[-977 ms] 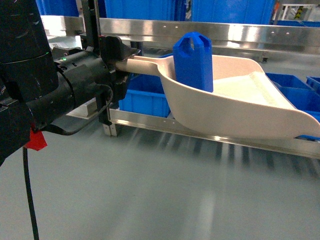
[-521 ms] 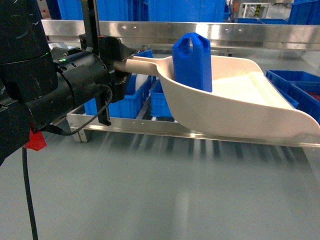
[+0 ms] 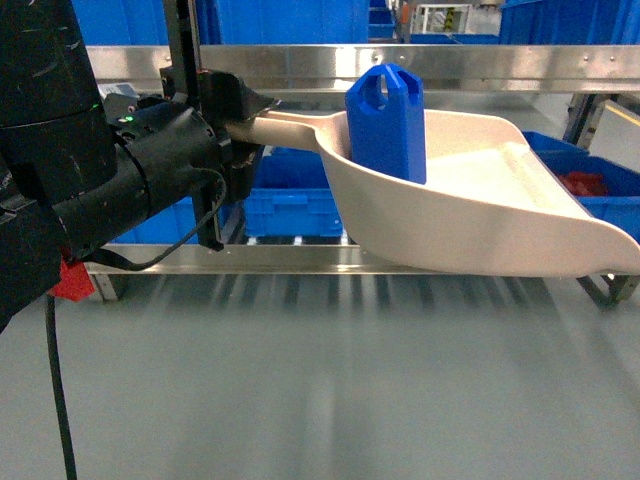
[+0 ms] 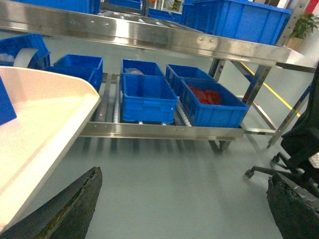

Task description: Place part in tray to right shelf

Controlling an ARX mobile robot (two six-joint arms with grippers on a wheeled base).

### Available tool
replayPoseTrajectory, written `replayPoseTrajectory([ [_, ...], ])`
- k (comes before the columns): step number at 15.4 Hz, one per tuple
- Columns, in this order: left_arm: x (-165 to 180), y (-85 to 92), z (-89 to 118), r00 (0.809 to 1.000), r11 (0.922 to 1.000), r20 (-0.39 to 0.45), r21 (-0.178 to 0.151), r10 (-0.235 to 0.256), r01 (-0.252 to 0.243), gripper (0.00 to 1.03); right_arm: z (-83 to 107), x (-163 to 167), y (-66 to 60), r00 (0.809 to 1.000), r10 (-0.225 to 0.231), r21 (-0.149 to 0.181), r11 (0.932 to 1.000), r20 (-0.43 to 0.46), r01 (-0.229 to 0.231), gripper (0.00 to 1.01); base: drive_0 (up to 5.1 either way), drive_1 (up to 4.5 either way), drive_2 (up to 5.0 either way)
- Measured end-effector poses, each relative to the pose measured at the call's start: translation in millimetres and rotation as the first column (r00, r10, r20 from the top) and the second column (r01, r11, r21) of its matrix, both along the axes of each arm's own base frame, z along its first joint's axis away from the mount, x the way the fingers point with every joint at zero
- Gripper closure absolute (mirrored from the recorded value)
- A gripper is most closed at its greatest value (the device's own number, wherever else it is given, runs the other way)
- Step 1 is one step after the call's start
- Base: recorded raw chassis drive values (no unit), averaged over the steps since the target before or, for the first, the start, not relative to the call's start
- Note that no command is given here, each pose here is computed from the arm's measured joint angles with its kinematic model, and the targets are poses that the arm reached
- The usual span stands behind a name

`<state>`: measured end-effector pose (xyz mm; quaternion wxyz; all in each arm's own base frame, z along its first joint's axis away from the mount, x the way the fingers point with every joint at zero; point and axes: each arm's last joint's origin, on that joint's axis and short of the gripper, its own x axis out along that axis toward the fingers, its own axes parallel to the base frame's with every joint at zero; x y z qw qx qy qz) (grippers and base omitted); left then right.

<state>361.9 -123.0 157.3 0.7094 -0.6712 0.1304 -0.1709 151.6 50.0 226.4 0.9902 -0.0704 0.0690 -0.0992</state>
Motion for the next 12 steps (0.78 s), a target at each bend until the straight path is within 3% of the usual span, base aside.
replayPoseTrajectory([
  [2, -1.3, -3.6, 0.0, 1.0, 0.9999, 0.0, 0.0, -0.016, 0.016, 0.89, 0.1, -0.1, -0.1, 1.0, -0.003, 0.0, 1.0, 0.001, 0.003, 0.03, -1.5, -1.55, -1.5],
  [6, 0.4, 1.2, 0.0, 1.0, 1.0, 0.0, 0.0, 0.008, -0.008, 0.89, 0.1, -0.1, -0.1, 1.0, -0.003, 0.0, 1.0, 0.001, 0.003, 0.03, -1.5, -1.55, -1.5],
  [12, -0.2, -0.4, 0.3, 1.0, 1.0, 0.003, -0.001, -0.002, 0.002, 0.89, 0.3, -0.1, -0.1, 1.0, -0.003, 0.0, 1.0, 0.003, 0.003, 0.03, -1.5, -1.55, -1.5],
])
